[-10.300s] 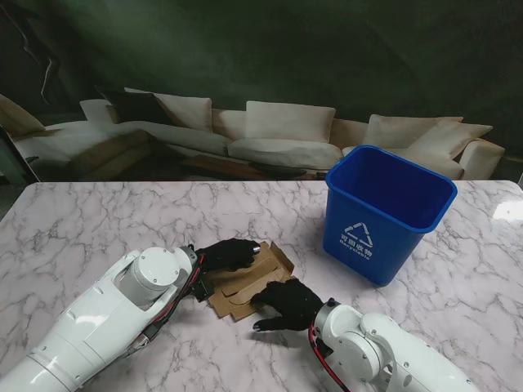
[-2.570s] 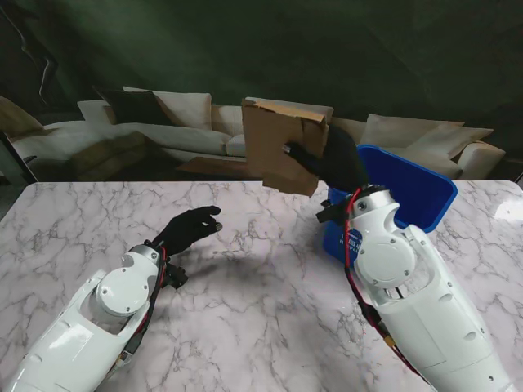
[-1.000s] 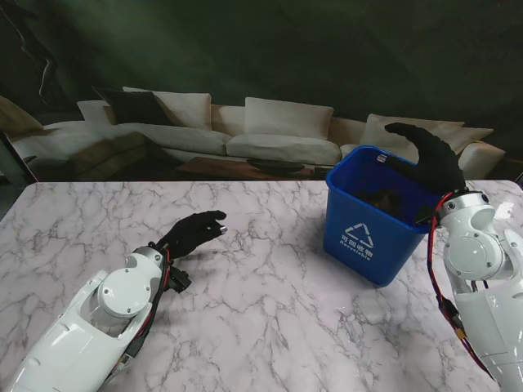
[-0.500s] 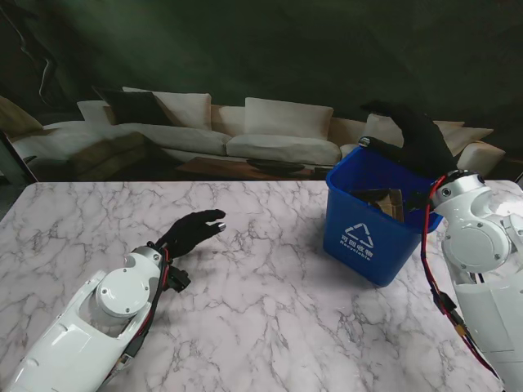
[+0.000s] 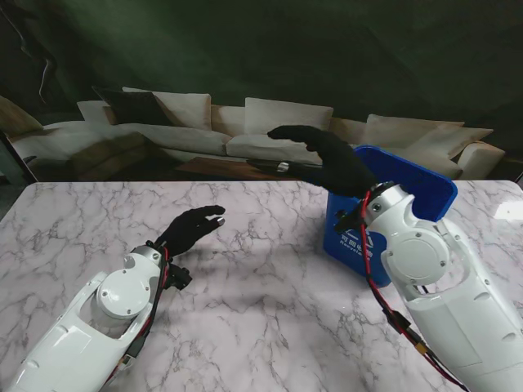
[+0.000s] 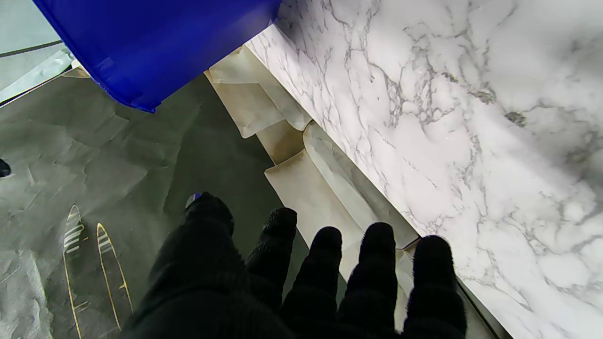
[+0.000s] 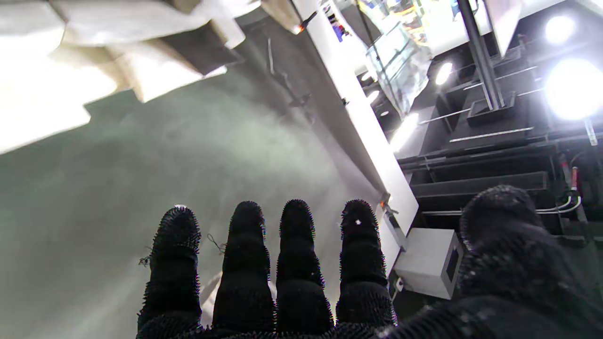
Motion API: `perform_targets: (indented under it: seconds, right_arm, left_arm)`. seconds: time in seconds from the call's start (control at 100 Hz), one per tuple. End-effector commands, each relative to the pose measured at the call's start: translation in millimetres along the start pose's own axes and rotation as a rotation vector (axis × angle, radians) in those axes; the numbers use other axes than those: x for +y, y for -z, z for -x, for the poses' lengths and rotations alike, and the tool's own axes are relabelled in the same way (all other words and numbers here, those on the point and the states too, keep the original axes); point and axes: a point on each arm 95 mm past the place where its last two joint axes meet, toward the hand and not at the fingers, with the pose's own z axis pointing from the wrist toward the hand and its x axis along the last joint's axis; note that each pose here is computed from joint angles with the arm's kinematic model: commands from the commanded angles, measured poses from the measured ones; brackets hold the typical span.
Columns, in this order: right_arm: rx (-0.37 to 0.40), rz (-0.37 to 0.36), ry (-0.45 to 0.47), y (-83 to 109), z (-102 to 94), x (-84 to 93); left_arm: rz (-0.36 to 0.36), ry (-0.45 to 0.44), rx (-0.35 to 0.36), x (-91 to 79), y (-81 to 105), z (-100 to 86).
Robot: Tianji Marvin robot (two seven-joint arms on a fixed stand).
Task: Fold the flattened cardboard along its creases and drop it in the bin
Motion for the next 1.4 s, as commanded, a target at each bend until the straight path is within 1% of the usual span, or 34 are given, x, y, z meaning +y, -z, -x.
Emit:
perform_targets:
  seconds: [0.0,0.08,0.15,0.32,0.42,0.52,0.61,0.69,0.8,0.89,1.0,1.07,1.16,1.39]
  right_arm:
    - [-0.022,-0.038,-0.054,-0.3,4.7,-26.5]
    - [-0.049,-0.071,-0.123,0.6,10.2,-54.9]
    - [-0.084,-0.113,-0.160,4.8,17.9,-78.2]
    - [-0.202,-0.176,-0.275,19.3,37.3,-135.0]
    - [-0.281,-0.188,-0.317,30.0,50.3,-160.3]
    - [-0.361,-0.191,-0.332,41.9,65.5,-175.4]
    - [-0.425,-0.181,-0.333,52.6,76.2,-179.4]
    - [-0.464,-0.145,-0.344,63.3,80.6,-177.7]
    - [-0.472,-0.112,-0.303,75.4,86.0,-169.2]
    - [-0.474,-0.086,-0.291,81.4,88.7,-164.4]
    - [-0.475,-0.052,-0.304,82.8,90.0,-163.4]
    - [-0.464,-0.061,-0.314,82.2,89.1,-162.3]
    - [-0.446,-0.061,-0.300,80.6,88.5,-162.0]
    - [-0.438,-0.046,-0.313,80.0,87.7,-158.8]
  left_arm:
    - [0.008,0.016,0.014,5.7,-0.6,-4.5]
    - [0.004,0.023,0.017,8.0,0.4,-3.4]
    - [0.003,0.029,0.011,9.7,1.6,-1.2]
    - [-0.001,0.043,-0.001,12.8,3.6,2.6]
    - [0.001,0.047,-0.008,16.7,4.1,5.0]
    - [0.010,0.059,-0.024,22.3,4.4,8.6]
    - [0.020,0.067,-0.037,27.4,4.3,12.2]
    - [0.024,0.069,-0.049,31.6,4.4,16.0]
    - [0.027,0.094,-0.066,34.6,4.2,18.7]
    - [0.024,0.086,-0.067,36.0,4.4,19.5]
    - [0.029,0.082,-0.068,36.9,4.8,19.9]
    - [0.032,0.077,-0.067,36.7,4.7,20.5]
    - [0.036,0.062,-0.065,36.1,5.4,21.8]
    - [0.033,0.047,-0.058,33.5,5.9,22.2]
